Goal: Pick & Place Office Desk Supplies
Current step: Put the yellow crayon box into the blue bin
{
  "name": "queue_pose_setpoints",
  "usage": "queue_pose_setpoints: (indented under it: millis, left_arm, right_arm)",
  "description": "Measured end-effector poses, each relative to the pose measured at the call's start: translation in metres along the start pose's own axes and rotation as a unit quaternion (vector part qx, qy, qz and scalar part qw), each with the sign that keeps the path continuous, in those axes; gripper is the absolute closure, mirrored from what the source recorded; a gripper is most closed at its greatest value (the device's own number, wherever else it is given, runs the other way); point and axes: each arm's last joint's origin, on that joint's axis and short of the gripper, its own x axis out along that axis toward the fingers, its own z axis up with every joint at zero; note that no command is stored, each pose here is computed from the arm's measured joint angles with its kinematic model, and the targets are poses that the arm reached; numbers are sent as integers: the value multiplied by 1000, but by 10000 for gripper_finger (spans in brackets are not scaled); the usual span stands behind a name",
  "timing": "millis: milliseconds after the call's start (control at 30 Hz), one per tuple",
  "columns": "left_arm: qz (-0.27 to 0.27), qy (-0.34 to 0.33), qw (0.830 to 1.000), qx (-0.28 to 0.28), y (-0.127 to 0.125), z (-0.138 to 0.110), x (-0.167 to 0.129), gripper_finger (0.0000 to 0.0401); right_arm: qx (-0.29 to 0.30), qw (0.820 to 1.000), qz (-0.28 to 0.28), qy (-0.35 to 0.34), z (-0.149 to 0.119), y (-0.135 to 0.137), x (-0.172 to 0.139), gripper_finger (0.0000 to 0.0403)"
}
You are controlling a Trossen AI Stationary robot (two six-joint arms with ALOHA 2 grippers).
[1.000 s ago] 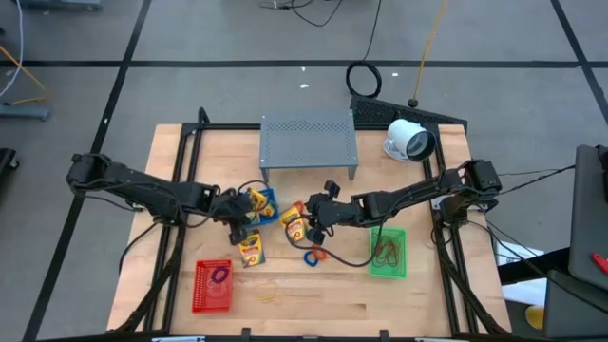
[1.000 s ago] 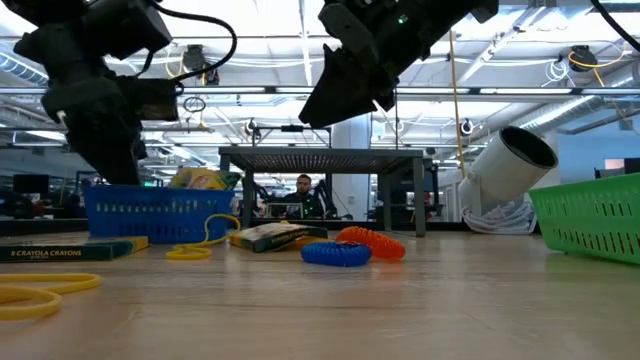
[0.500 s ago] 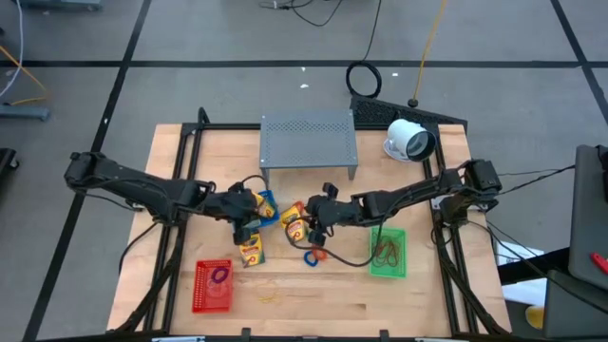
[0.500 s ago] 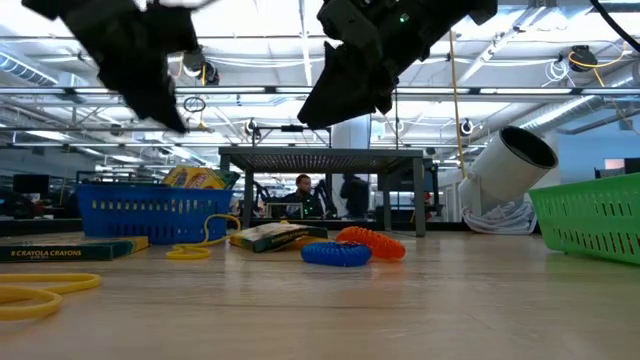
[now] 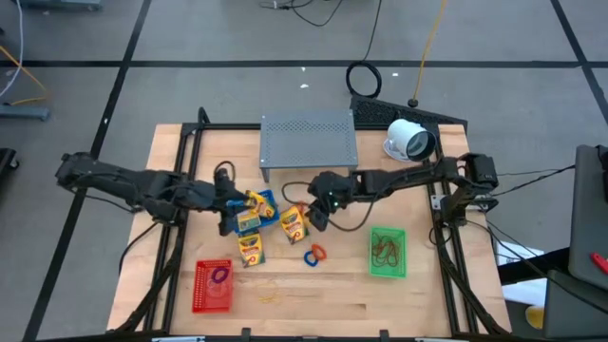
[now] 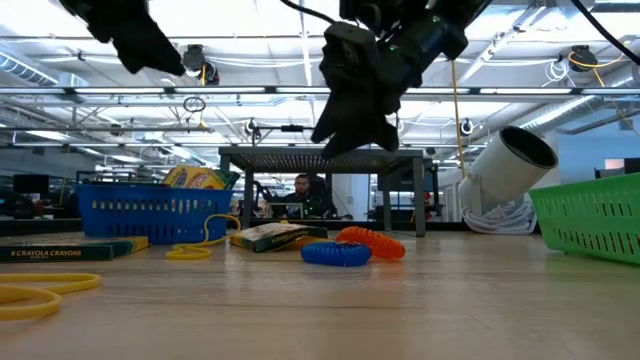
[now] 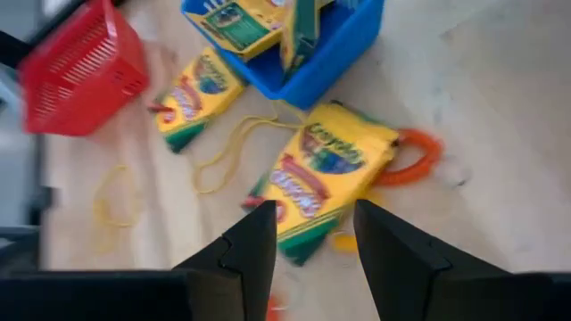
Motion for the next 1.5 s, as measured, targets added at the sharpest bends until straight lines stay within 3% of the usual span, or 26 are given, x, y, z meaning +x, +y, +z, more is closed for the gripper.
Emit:
queue_pose_setpoints:
  millis: [300, 467, 600, 933, 1500]
  left_arm:
    - [-32, -92, 995, 35, 3, -3, -46, 265]
    - [-102, -190, 975, 51, 6, -13, -63, 264]
    - [-117, -235, 964, 45, 14, -32, -67, 265]
    - [-153, -293, 943, 27, 24, -64, -63, 265]
    - [-179, -308, 934, 25, 25, -66, -67, 265]
  right_arm:
    - [126, 989, 51, 63, 1, -24, 18, 235]
    - [153, 983, 48, 87, -6, -30, 34, 235]
    - [172, 980, 48, 85, -6, -32, 39, 236]
    - [188, 977, 52, 83, -5, -32, 57, 237]
    - [205, 973, 38, 98, -15, -40, 80, 237]
